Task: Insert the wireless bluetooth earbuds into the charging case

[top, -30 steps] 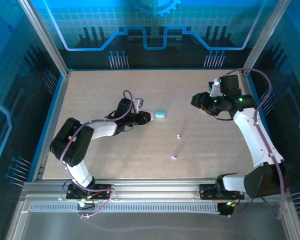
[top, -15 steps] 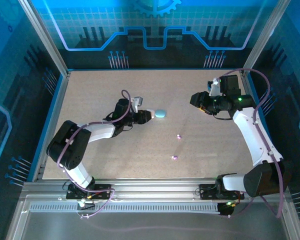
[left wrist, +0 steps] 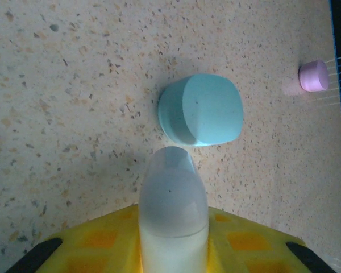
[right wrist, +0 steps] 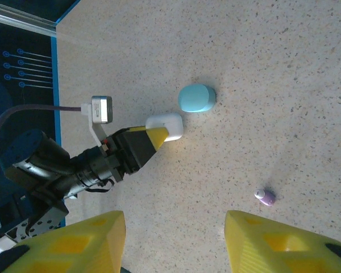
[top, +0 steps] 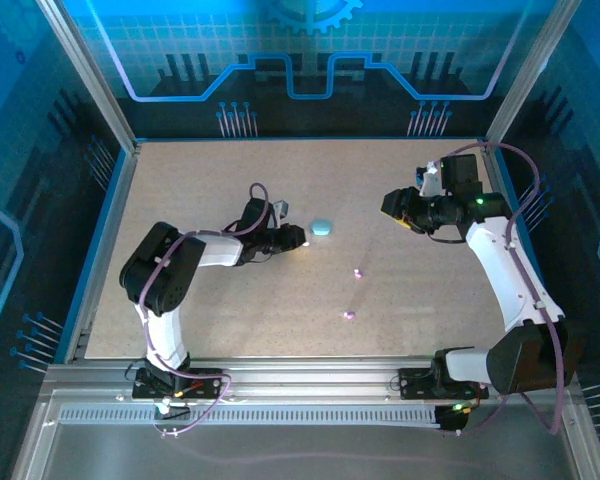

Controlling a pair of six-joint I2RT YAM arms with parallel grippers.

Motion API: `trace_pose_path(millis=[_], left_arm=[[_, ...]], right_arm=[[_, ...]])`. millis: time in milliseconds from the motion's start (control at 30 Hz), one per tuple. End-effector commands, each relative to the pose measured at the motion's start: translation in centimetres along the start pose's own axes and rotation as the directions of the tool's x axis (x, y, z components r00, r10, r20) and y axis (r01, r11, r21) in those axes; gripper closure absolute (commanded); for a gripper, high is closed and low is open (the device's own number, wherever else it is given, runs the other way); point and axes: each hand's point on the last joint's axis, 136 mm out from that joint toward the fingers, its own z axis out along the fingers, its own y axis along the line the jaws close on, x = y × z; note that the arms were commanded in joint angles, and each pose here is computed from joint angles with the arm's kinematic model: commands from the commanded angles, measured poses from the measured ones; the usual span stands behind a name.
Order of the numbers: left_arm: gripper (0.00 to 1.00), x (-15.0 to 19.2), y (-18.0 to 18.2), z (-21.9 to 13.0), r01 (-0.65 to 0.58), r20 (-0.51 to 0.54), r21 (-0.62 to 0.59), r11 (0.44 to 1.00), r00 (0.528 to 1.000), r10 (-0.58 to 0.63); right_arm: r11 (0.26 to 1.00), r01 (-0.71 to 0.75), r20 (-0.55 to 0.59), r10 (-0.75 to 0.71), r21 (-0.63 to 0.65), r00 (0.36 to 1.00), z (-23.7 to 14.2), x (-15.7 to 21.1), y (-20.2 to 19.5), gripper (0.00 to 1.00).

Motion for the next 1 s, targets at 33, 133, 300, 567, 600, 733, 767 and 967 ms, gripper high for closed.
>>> trace_pose_path(millis=[33, 133, 300, 567, 600, 733, 767, 967], left_arm=[[0.68, -0.4, 1.0, -0.1, 0.037, -0.017, -0.044, 0.998, 0.999, -0.038], [0.64, -0.3, 2.1, -0.4, 0.04, -0.027, -0.09, 0.995, 0.999, -0.043], [0.6, -0.5, 3.1, -1.1, 0.016, -0.041, -0.149, 0.989, 0.999, -0.022], [0.48, -2.5, 2.1, -4.4, -0.068, -0.003, -0.198, 0.978, 0.998, 0.069], [0.48, -2.9, 1.5, -5.0, -0.088, 0.01, -0.197, 0.976, 0.996, 0.092], [0.47, -4.3, -1.5, -7.7, -0.156, 0.061, -0.153, 0.976, 0.984, 0.167], [0.46, -4.5, -2.4, -8.4, -0.173, 0.079, -0.134, 0.976, 0.98, 0.184], [0.41, -5.6, -6.4, -12.9, -0.282, 0.21, -0.063, 0.957, 0.934, 0.289]], right_arm=[[1.0, 0.001, 0.016, -0.001, -0.007, 1.0, -0.5, -0.1, -0.1, 0.49], [1.0, -0.006, 0.011, 0.006, 0.02, 1.0, -0.2, -0.1, -0.9, 0.49], [0.998, -0.018, 0.001, 0.018, 0.057, 1.0, 0.3, -0.1, -1.8, 0.49], [0.972, 0.01, 0.02, -0.015, 0.235, 1.0, 1.4, -1.9, -5.7, 0.47], [0.959, 0.004, 0.028, -0.013, 0.283, 1.0, 1.6, -2.5, -6.8, 0.47], [0.902, -0.033, 0.05, 0.013, 0.431, 0.999, 2.7, -5.1, -11.4, 0.46], [0.897, -0.036, 0.054, 0.013, 0.442, 0.998, 3.1, -5.9, -12.1, 0.46], [0.866, -0.069, 0.087, 0.029, 0.495, 0.996, 4.7, -11.2, -16.4, 0.44]])
